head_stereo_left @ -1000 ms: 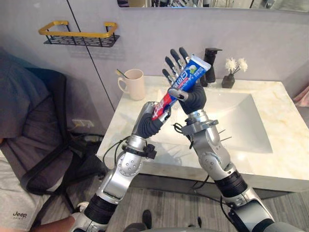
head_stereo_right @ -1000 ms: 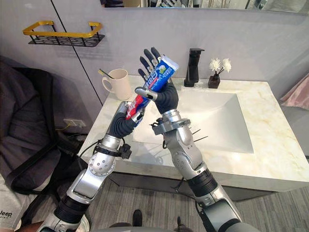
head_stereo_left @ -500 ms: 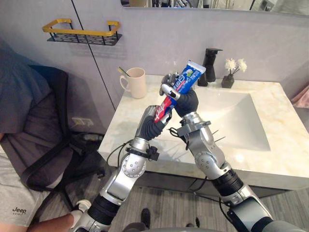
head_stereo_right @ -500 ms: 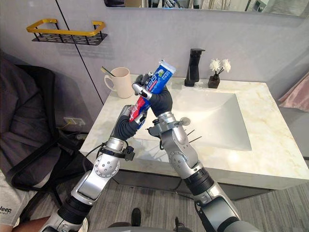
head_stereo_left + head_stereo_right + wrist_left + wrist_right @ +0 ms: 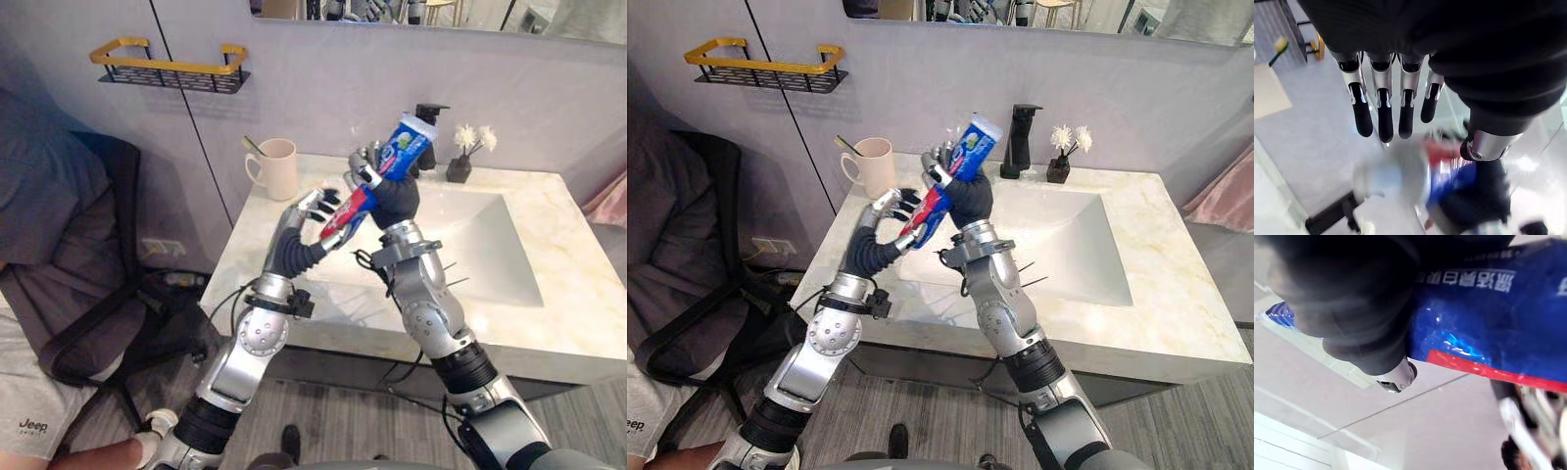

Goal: Organize washtable

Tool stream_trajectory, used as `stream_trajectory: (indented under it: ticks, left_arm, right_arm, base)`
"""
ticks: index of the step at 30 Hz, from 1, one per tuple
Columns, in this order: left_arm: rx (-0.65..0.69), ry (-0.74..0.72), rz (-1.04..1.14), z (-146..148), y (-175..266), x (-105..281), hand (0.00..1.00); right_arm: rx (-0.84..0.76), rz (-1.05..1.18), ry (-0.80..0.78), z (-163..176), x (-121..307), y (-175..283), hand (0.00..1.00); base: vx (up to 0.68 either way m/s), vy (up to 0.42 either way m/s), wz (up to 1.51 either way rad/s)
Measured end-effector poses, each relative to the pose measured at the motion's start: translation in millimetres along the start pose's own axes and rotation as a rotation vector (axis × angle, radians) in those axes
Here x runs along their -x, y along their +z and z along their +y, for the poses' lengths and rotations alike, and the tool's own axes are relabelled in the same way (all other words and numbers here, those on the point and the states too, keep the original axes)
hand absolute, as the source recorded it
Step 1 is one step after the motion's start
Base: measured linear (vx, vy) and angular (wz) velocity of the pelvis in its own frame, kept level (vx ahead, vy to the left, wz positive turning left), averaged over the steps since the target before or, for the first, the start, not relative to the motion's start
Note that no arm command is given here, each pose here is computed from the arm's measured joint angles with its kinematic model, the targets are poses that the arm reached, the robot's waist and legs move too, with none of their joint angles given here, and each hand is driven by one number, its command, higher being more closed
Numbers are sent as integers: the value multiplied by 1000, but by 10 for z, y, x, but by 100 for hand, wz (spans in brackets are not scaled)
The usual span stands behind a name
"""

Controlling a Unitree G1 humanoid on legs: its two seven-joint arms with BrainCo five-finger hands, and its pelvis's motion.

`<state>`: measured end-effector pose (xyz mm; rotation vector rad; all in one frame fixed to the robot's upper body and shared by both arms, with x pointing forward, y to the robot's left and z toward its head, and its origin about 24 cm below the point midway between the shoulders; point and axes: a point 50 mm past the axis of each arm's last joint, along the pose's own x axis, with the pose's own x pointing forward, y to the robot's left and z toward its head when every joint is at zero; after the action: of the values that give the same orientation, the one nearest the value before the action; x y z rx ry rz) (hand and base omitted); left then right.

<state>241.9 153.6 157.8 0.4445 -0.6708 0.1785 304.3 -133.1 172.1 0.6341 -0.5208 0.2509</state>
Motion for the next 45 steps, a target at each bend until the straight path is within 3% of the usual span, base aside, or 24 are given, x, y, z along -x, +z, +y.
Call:
stream_trajectory:
  ticks: [4, 11, 15, 18, 22, 30, 38, 45]
  left_arm:
    - [-83, 134, 57, 382, -95, 133, 0]
    - [-113, 341, 253, 772, -367, 484, 0]
    - [-67, 445, 569, 852, -838, 987, 0]
    - [16, 477, 807, 754, -1112, 1423, 0]
    - [72, 400, 1083, 518, -1337, 1960, 0]
    - [158, 66, 1472, 51, -1451, 2779, 0]
    - [148, -88, 1543, -18, -1430, 2986, 0]
    - [82, -194, 1562, 61, -1453, 3074, 0]
  right_arm:
    - [56, -77, -127, -309, 96, 241, 100]
    - [128, -194, -204, -474, 270, 523, 100]
    - [174, -238, -283, -600, 338, 638, 100]
    - [197, -263, -302, -625, 355, 682, 100]
    - [203, -268, -318, -646, 393, 680, 100]
    - [254, -234, -374, -704, 366, 576, 100]
    - [299, -310, -337, -525, -108, 675, 100]
    - [560, -464, -190, -35, -902, 1153, 100]
  base:
    - [0, 0, 0]
    - [1, -9, 4]
    - [3, -11, 8]
    - [-1, -5, 1]
    - [-6, -14, 6]
    - [-3, -6, 6]
    - [-10, -9, 8]
    - [-1, -11, 7]
